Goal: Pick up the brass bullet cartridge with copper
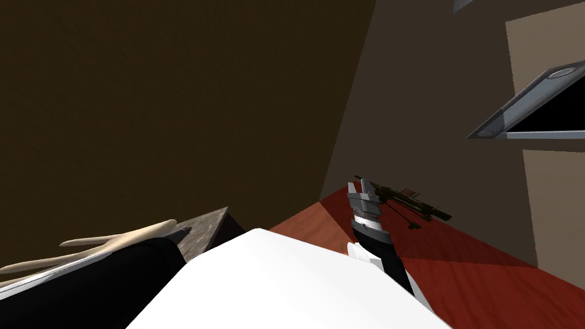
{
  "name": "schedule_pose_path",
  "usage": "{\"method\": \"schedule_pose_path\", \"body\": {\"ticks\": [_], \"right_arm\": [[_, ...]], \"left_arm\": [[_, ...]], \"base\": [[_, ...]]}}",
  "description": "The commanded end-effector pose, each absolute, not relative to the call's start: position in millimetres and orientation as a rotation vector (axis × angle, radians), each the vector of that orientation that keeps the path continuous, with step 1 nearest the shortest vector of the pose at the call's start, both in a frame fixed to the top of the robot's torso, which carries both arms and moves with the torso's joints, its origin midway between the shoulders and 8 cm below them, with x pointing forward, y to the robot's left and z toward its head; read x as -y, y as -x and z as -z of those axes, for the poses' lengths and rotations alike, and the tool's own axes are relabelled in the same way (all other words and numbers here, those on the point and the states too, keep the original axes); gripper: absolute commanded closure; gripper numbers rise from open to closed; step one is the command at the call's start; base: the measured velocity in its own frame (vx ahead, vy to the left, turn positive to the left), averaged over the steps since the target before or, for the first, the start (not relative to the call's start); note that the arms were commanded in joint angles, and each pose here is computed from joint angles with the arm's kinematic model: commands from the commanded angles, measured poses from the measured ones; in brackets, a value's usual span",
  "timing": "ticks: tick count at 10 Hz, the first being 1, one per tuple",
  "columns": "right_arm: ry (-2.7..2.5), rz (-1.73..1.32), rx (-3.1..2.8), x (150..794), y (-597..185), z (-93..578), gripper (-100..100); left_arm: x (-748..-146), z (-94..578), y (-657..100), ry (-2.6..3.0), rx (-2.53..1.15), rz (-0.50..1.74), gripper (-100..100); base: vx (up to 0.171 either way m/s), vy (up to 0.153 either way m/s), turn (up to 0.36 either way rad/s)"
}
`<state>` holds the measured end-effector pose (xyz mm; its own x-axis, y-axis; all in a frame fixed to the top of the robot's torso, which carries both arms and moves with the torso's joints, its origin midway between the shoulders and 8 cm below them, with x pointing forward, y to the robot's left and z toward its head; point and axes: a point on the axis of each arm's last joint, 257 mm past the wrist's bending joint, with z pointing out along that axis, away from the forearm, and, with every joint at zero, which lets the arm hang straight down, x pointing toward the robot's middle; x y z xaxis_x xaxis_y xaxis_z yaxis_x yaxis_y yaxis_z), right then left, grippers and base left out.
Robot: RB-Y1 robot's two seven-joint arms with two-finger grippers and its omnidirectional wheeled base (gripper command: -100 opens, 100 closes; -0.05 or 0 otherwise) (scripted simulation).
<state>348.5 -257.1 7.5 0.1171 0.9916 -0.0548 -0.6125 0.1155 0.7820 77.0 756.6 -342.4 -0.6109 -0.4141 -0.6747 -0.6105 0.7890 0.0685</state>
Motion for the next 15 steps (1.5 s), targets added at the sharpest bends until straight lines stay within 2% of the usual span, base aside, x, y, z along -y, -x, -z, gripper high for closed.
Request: {"method": "schedule_pose_path", "body": {"ticks": [1,15], "right_arm": [[-0.692,-1.322,-0.69,257.1,-348.5,-7.5,0],[-0.692,-1.323,-0.689,257.0,-348.6,-7.6,0]], "left_arm": [[-748.2,343.2,-85.6,0.738,-2.313,-0.364,100],[-650.2,330.0,-158.3,0.326,-2.389,-0.234,100]], "base": [[0.039,0.047,0.077],[0.1,0.033,0.241]]}}
